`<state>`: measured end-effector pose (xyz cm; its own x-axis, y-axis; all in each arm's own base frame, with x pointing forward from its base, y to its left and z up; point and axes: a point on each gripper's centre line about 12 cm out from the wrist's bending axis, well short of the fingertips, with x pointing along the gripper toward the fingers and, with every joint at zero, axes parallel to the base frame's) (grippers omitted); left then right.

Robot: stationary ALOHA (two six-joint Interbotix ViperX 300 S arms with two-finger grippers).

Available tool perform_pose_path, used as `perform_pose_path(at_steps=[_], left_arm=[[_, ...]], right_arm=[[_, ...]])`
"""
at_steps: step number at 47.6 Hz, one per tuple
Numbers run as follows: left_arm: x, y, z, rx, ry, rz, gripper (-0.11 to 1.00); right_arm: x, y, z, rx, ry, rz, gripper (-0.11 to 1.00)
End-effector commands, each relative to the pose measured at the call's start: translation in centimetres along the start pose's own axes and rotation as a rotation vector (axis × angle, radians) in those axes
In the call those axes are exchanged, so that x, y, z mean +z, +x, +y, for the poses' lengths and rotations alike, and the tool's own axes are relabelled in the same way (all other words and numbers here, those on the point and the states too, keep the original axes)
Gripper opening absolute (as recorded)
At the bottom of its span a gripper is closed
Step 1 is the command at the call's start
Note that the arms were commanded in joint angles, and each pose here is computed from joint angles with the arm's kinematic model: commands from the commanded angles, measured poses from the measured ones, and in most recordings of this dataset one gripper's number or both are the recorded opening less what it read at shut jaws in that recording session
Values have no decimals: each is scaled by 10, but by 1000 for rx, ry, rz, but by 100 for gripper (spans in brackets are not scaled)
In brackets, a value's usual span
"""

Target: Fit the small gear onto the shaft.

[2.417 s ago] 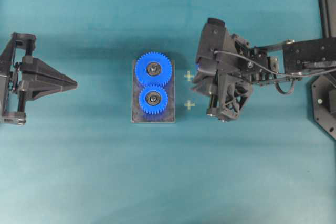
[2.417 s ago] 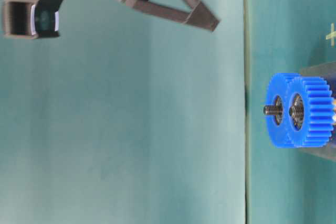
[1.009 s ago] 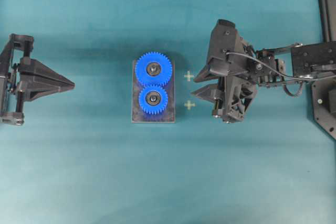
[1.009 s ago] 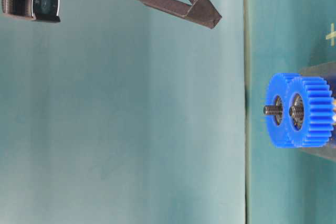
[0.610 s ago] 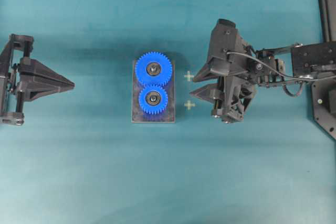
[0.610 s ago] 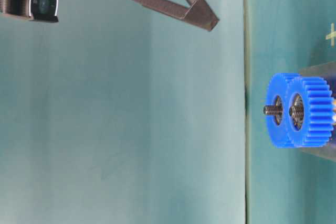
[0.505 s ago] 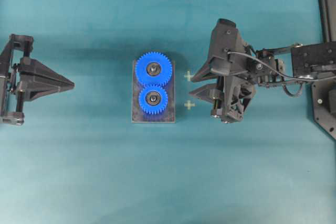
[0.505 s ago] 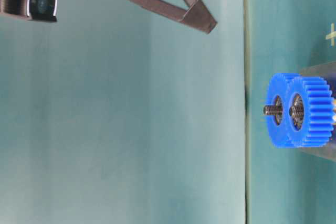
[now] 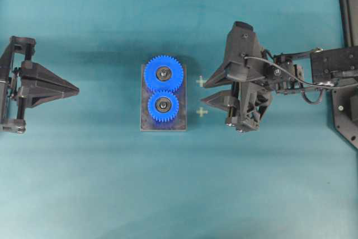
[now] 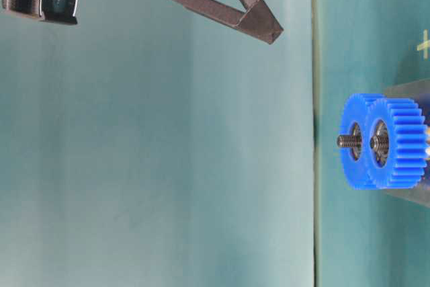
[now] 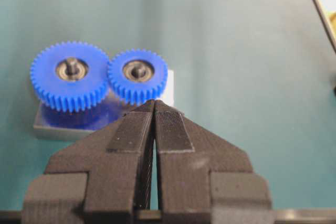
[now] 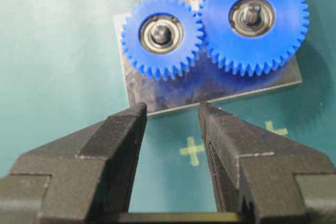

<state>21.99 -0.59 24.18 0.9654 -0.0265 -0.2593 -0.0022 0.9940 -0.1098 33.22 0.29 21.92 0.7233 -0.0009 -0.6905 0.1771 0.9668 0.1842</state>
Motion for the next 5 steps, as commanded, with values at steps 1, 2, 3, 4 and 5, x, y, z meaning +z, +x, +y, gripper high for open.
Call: perform_pose_path(at_steps=[1, 2, 3, 4, 5], left_arm=[[5, 1, 0, -1, 1, -17, 0], [5, 1, 0, -1, 1, -17, 0], [5, 1, -1, -2, 2, -15, 0], [5, 1, 0, -1, 1, -15, 0], [5, 1, 0, -1, 1, -14, 0]], right_arm=[[6, -4, 3, 10, 0, -24, 50], [6, -4, 3, 10, 0, -24, 50], [6, -4, 3, 10, 0, -26, 50], [6, -4, 3, 10, 0, -26, 50], [6, -4, 3, 10, 0, -26, 50]])
